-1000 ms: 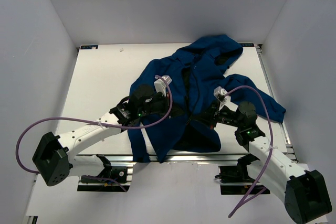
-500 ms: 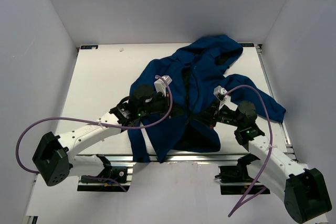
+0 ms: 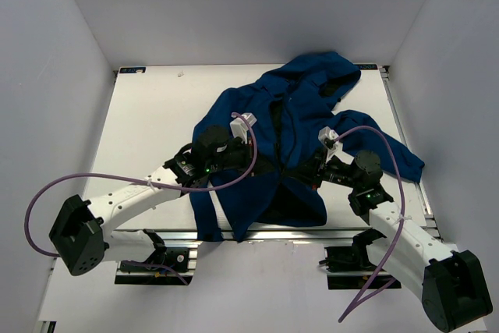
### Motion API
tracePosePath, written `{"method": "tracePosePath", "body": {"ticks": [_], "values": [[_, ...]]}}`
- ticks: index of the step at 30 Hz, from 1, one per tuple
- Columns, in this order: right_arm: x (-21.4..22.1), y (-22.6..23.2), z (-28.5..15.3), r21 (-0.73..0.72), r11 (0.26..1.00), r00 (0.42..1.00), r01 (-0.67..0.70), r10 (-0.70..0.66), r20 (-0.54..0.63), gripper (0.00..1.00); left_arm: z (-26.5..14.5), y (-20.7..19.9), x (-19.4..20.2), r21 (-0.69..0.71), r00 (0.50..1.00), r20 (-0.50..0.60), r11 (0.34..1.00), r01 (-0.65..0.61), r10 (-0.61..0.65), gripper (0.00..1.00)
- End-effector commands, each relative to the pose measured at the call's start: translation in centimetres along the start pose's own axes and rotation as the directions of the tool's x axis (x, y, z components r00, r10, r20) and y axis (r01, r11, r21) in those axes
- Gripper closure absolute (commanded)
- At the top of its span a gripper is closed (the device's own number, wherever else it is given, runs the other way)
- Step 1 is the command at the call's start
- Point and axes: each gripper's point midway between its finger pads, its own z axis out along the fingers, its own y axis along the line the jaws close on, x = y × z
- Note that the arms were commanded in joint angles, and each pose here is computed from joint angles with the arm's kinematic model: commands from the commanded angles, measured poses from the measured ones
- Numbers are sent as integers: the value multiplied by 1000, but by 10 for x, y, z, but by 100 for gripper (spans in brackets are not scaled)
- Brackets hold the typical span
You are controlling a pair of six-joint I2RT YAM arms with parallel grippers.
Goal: Zip up the jacket
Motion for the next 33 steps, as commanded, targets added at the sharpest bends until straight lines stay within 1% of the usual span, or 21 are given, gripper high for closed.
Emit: {"method": "tracePosePath", "body": {"ticks": [1,4,9,11,19,21,22,24,26,28,30,33], "values": [[-35,10,2,-32,993,991,114,-111,80,100,1,-4,1,31,1000,-13,1000,-6,6,100],[-37,11,3,-40,992,990,121,-117,81,100,2,-5,4,43,1000,-25,999,-6,7,100],[-37,12,3,-42,992,991,115,-111,80,100,5,4,10,7,999,-52,1000,1,0,100],[-39,10,3,-31,993,991,110,-107,82,100,4,0,11,31,998,-62,999,-12,14,100],[-41,-6,6,52,998,998,25,-27,53,100,-2,-3,15,52,996,-69,997,-48,52,100],[-41,-6,7,51,999,999,13,-15,47,100,-4,-4,16,65,996,-72,997,-50,55,100],[-40,-4,7,41,999,999,8,-10,42,100,-4,-5,16,68,996,-75,996,-50,55,98],[-38,-3,7,34,999,999,-7,6,34,100,-3,-6,16,70,996,-77,997,-41,46,79],[-32,-3,6,31,999,1000,-21,20,16,100,-2,-6,16,71,996,-76,997,-30,35,64],[-26,-1,5,26,999,999,-40,40,-7,100,-1,-8,14,75,997,-73,997,-23,29,54],[-19,0,4,13,999,999,-46,47,-26,100,-1,-8,14,77,997,-75,997,-17,22,48],[-13,2,3,3,998,998,-57,57,-41,100,2,-11,14,98,997,-73,995,-15,22,46]]}}
